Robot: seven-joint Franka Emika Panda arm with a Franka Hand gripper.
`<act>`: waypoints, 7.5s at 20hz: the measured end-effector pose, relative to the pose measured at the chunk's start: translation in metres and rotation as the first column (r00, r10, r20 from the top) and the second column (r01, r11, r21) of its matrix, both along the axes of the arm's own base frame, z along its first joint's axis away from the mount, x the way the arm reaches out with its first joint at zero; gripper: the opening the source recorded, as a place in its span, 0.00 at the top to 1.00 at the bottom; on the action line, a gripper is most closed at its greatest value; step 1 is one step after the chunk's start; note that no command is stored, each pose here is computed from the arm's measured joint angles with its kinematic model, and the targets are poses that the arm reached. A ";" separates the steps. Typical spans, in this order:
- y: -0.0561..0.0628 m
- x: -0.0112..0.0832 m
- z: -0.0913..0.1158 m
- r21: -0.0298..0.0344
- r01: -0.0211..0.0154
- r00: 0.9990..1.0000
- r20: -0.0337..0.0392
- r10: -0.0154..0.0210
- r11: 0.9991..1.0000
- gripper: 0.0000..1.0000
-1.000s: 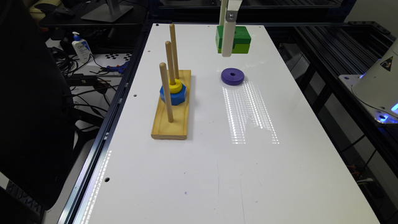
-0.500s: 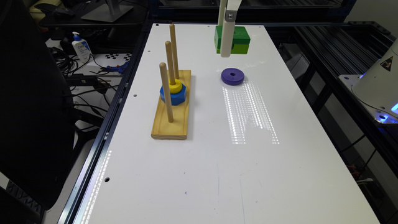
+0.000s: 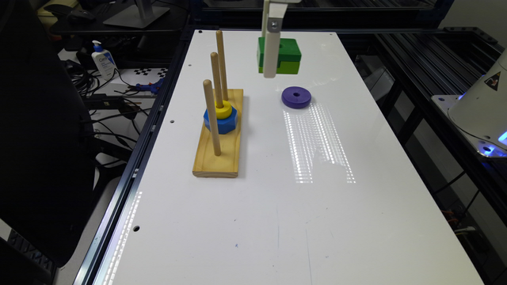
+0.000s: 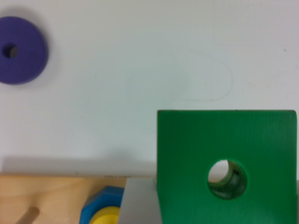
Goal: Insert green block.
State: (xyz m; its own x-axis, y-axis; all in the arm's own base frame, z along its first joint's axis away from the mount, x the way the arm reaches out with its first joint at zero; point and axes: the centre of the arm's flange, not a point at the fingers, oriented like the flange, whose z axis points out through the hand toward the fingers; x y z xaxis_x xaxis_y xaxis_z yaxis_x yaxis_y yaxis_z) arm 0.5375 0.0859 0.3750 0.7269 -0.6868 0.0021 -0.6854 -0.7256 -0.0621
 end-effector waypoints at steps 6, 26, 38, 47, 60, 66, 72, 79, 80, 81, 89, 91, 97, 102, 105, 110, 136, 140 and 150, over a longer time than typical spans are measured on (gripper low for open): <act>0.003 0.0085 0.001 0.005 -0.001 1.000 0.006 0.001 1.000 1.00; 0.034 0.0807 -0.003 0.030 0.000 1.000 0.026 0.000 1.000 1.00; 0.035 0.0819 -0.011 0.029 -0.001 1.000 0.016 0.001 1.000 1.00; 0.035 0.0818 -0.011 0.028 -0.002 1.000 0.016 0.001 1.000 1.00; 0.030 0.0826 -0.011 0.020 0.002 1.000 0.016 -0.002 1.000 1.00; 0.030 0.0826 -0.012 0.020 0.002 1.000 0.015 -0.002 1.000 1.00; 0.028 0.0828 -0.012 0.018 0.004 1.000 0.014 -0.004 1.000 1.00; 0.024 0.0832 -0.012 0.016 0.008 1.000 0.012 -0.009 1.000 1.00; 0.024 0.0833 -0.012 0.016 0.009 1.000 0.012 -0.009 1.000 1.00; 0.024 0.0833 -0.012 0.015 0.009 1.000 0.012 -0.009 1.000 1.00; 0.013 0.0838 -0.013 0.007 0.018 1.000 0.002 -0.018 1.000 1.00; 0.012 0.0838 -0.013 0.007 0.019 1.000 0.001 -0.019 1.000 1.00; 0.011 0.0839 -0.013 0.007 0.020 1.000 0.000 -0.020 1.000 1.00; 0.013 0.0836 -0.013 0.007 0.018 1.000 -0.001 -0.018 1.000 1.00; 0.014 0.0834 -0.013 0.008 0.016 1.000 -0.001 -0.016 1.000 1.00; 0.014 0.0833 -0.013 0.008 0.016 1.000 -0.001 -0.016 1.000 1.00; 0.020 0.0896 -0.015 0.016 0.011 1.000 0.010 -0.011 1.000 1.00; 0.019 0.0954 -0.016 0.016 0.013 1.000 0.015 -0.013 1.000 1.00; 0.018 0.1029 -0.018 0.016 0.013 1.000 0.018 -0.013 1.000 1.00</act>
